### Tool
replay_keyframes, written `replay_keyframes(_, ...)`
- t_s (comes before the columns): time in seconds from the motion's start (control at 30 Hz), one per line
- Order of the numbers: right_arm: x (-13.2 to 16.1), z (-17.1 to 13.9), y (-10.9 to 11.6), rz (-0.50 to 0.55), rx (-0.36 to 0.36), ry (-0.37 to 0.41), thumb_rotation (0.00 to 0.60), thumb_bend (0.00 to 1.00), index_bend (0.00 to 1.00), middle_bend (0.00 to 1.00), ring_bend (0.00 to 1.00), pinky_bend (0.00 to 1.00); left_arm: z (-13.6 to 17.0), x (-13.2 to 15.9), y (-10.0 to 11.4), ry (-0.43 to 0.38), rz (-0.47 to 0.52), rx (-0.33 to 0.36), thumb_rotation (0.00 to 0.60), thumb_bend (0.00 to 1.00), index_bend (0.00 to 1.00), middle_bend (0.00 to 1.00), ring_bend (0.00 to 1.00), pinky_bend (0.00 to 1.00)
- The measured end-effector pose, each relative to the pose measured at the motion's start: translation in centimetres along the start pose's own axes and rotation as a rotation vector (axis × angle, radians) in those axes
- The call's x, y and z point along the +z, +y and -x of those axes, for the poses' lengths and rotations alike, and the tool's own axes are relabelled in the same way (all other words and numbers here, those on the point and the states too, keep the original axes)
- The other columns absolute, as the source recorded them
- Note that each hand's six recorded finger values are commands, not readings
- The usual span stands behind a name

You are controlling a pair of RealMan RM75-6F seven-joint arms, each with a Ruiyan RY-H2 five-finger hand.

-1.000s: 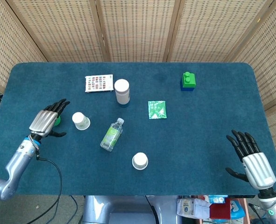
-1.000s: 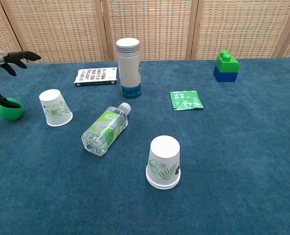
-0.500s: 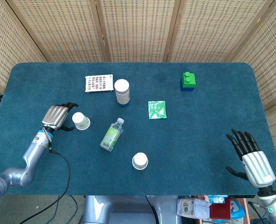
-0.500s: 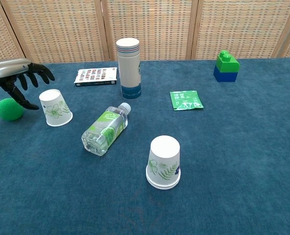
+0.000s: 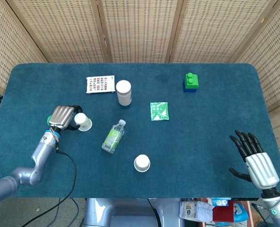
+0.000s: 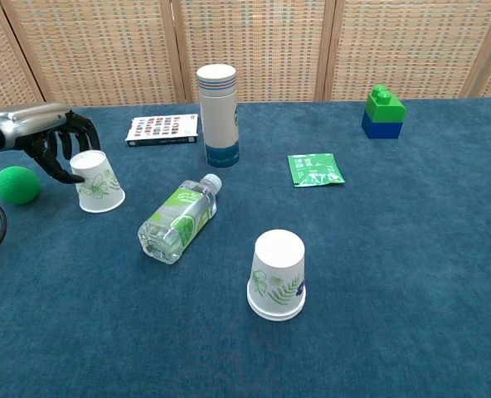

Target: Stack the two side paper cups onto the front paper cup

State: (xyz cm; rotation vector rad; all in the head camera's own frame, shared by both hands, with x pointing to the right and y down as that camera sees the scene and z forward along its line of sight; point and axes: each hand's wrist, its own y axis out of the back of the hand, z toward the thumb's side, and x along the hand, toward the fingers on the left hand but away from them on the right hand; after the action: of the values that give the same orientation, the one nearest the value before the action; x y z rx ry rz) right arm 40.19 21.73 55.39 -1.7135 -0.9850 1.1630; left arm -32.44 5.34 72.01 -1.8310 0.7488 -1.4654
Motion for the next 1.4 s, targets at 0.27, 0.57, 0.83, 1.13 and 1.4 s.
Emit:
replay_keyframes(0.27, -0.3, -0.1, 0.2, 0.006, -0.004, -0.007, 0.6, 0.0, 0.0, 0.0, 0.0, 0.0, -0.1, 0.1, -0.2, 0.011, 0.005, 0.01, 0.6, 0.26, 0.45, 0.49, 0.49, 0.49)
replay_keyframes(0.57, -0.3, -0.1, 0.2, 0.011, -0.005, -0.01, 0.6, 0.0, 0.0, 0.0, 0.0, 0.0, 0.4, 0.5, 1.3, -0.011, 0.031, 0.062, 0.6, 0.26, 0.45, 0.49, 0.49, 0.49)
replay_keyframes(0.83, -0.2, 0.0, -0.1, 0.009, 0.001, -0.013, 0.6, 0.0, 0.01, 0.0, 0.0, 0.0, 3.5, 2.6, 5.9, -0.147, 0.106, 0.182, 0.6, 0.26, 0.45, 0.49, 0.49, 0.49)
replay_keyframes(1.13, -0.2, 0.0, 0.1, 0.004, -0.016, -0.022, 0.6, 0.0, 0.01, 0.0, 0.0, 0.0, 9.5, 9.2, 9.1, -0.477, 0.13, 0.199, 0.6, 0.26, 0.45, 0.49, 0.49, 0.49)
replay_keyframes(1.4, -0.4, -0.1, 0.0, -0.002, -0.017, -0.037, 0.6, 0.0, 0.01, 0.0, 0.0, 0.0, 12.6, 16.6, 7.8, -0.74, 0.064, 0.119, 0.6, 0.26, 0.45, 0.49, 0.49, 0.49)
